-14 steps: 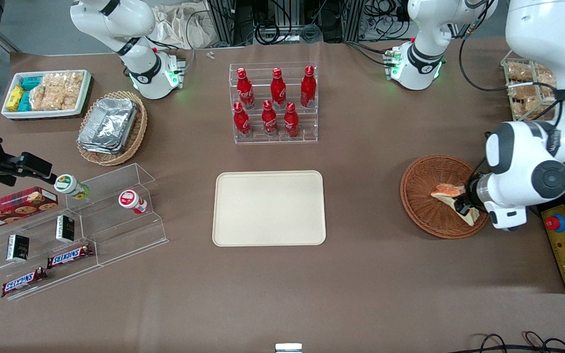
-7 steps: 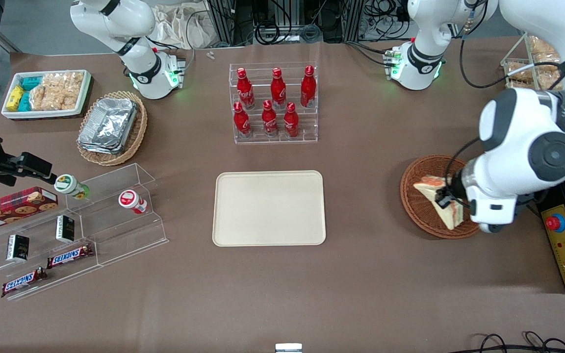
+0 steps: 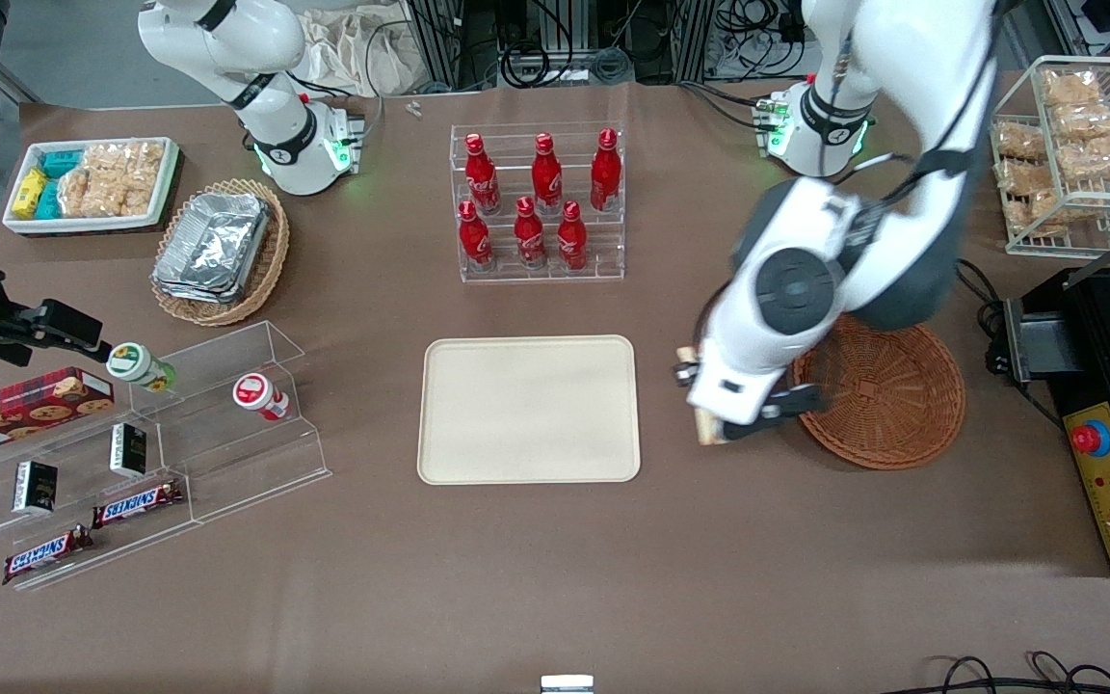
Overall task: Place sandwich from basket to tray
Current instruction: 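Carry the sandwich with the left gripper over the cream tray and lower it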
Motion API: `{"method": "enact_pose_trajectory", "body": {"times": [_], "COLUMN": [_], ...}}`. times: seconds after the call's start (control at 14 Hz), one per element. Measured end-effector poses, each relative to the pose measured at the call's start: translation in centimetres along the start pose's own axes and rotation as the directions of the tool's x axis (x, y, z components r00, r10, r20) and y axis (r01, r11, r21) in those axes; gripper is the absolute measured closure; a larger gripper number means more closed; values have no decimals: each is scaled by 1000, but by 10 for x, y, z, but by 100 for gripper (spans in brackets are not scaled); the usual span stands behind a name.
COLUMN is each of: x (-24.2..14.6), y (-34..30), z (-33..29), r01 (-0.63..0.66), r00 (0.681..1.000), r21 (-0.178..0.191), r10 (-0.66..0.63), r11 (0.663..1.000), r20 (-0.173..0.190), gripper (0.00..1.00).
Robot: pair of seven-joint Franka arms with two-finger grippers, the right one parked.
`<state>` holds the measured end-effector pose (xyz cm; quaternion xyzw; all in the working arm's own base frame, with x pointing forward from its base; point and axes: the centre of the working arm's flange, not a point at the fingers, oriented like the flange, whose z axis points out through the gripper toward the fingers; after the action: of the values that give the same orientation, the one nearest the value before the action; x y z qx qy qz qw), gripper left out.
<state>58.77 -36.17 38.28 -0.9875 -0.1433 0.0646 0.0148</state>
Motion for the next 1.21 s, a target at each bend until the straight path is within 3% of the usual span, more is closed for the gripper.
{"method": "enact_pose_trajectory", "body": {"times": [0.29,0.71,1.14,1.21], "x": [-24,-36,-51,-50], "y": [50,64,82,82], "z": [88,139,167,167], "r01": [-75,-115,-141,-139], "r00": [997,991,989,989], "r21": [25,60,56,66], "r10": [75,110,137,136], "r11": [997,992,988,988], "r20": [31,71,62,50], "gripper": [81,81,81,77]}}
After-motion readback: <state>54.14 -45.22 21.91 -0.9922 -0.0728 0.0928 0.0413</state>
